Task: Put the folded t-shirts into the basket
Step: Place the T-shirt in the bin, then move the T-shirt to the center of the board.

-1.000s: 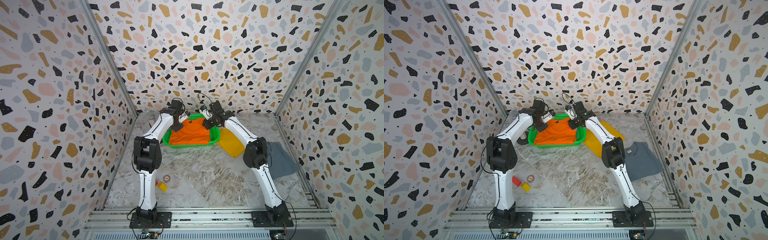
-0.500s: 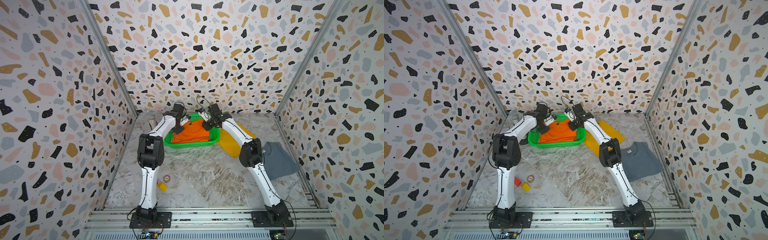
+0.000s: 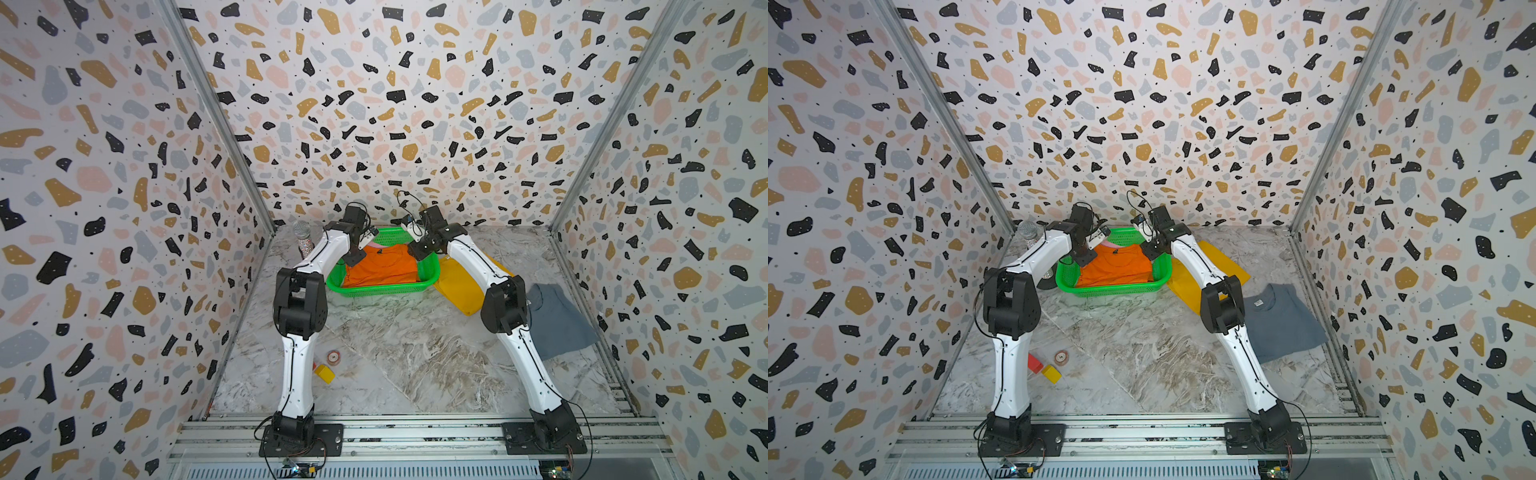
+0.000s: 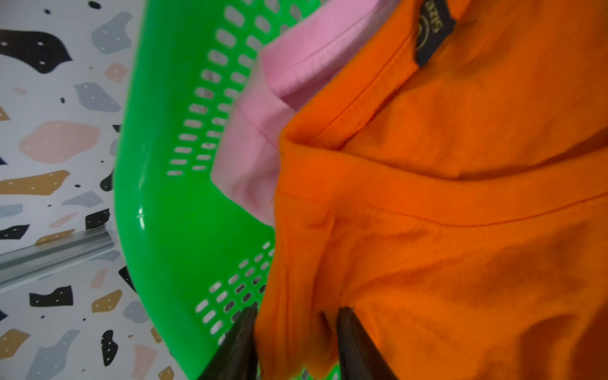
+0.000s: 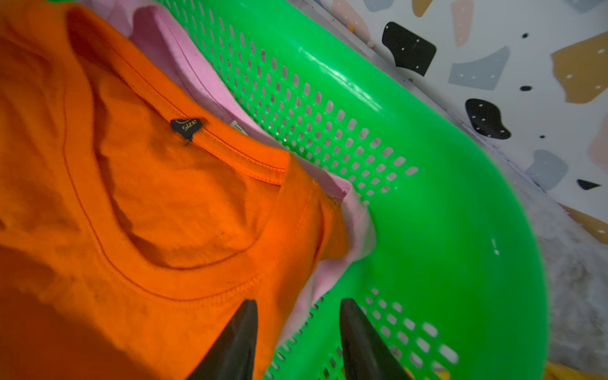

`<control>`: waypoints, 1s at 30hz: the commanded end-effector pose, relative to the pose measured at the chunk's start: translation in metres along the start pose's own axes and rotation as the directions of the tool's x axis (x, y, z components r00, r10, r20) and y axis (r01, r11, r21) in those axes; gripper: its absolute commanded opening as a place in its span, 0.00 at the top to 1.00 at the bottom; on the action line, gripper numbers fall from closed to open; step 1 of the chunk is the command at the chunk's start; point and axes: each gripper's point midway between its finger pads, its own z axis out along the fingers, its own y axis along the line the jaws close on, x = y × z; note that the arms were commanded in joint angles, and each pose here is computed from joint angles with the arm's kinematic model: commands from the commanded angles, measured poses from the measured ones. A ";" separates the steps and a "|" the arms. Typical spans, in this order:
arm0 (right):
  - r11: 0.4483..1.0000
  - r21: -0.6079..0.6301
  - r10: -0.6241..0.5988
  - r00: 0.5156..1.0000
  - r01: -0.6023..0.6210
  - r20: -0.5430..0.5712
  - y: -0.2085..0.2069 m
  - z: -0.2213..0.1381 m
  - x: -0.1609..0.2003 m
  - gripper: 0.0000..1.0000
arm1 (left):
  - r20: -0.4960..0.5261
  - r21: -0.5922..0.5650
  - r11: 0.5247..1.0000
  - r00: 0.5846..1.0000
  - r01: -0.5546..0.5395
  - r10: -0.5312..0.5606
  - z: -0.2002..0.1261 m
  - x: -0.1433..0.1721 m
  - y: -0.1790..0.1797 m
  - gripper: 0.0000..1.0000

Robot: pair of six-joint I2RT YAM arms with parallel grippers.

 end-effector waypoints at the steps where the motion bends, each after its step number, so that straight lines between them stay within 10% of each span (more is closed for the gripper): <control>1: 0.999 0.029 -0.045 0.993 0.042 0.114 -0.001 -0.075 -0.047 0.51 | 0.069 -0.084 0.994 0.996 0.063 -0.058 -0.044 -0.009 0.032 0.55; 13: 0.990 0.032 -0.137 0.989 0.136 0.057 0.012 -0.168 -0.005 0.38 | 0.153 -0.099 0.986 0.981 0.136 -0.120 -0.105 0.000 0.041 0.38; 30: 0.961 0.041 -0.225 0.858 0.273 -0.462 0.016 -0.205 0.261 0.24 | 0.371 0.336 0.936 0.898 0.111 -0.239 -0.182 0.059 -0.087 0.01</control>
